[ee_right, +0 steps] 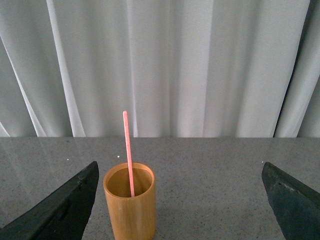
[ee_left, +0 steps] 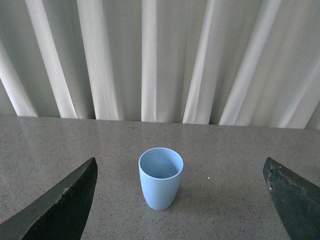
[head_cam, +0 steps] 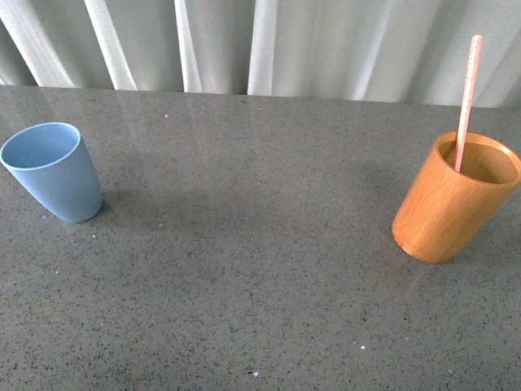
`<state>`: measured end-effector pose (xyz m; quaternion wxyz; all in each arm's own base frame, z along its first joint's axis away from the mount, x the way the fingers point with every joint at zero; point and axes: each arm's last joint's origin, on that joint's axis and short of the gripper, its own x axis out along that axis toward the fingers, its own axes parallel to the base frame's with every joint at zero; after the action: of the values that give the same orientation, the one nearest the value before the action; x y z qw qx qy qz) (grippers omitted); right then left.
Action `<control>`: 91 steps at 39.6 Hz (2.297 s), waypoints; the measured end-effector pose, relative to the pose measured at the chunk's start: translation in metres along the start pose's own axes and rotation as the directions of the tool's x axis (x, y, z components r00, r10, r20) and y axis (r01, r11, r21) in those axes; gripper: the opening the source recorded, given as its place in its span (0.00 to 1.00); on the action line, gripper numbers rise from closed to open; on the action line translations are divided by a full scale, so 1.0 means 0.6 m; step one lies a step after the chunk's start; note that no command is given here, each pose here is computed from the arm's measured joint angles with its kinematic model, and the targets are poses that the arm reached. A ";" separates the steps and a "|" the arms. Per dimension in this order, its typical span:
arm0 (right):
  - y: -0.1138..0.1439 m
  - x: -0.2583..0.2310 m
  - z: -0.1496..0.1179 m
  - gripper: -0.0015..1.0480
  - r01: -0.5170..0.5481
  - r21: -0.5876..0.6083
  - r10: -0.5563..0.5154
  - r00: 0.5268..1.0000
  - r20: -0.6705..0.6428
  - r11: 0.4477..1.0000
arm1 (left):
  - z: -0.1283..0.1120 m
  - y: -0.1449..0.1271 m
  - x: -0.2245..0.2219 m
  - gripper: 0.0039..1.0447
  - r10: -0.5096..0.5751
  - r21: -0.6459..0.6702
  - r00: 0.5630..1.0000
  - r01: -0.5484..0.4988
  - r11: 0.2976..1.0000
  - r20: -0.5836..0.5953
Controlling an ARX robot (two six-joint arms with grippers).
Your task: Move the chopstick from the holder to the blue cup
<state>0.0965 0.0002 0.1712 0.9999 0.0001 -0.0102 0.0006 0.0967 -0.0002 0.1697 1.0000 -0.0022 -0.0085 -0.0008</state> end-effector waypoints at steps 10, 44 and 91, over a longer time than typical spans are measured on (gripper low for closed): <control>0.000 0.000 0.000 0.90 0.000 0.000 0.000 1.000 0.000 1.000 | 0.000 0.000 0.000 0.94 0.000 0.000 1.000 0.000 1.000 0.000; 0.000 0.000 0.000 0.90 0.000 0.000 0.000 1.000 0.000 1.000 | 0.000 0.000 0.000 0.94 0.000 0.000 1.000 0.000 1.000 0.000; 0.000 0.000 0.000 0.90 0.000 0.000 0.000 1.000 0.000 1.000 | 0.056 0.025 0.250 0.94 0.160 0.007 0.690 -0.219 0.976 -0.706</control>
<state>0.0965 0.0002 0.1712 0.9999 0.0001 -0.0104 0.0006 0.2461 0.0150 0.2055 0.9215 -0.0413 0.3727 0.1010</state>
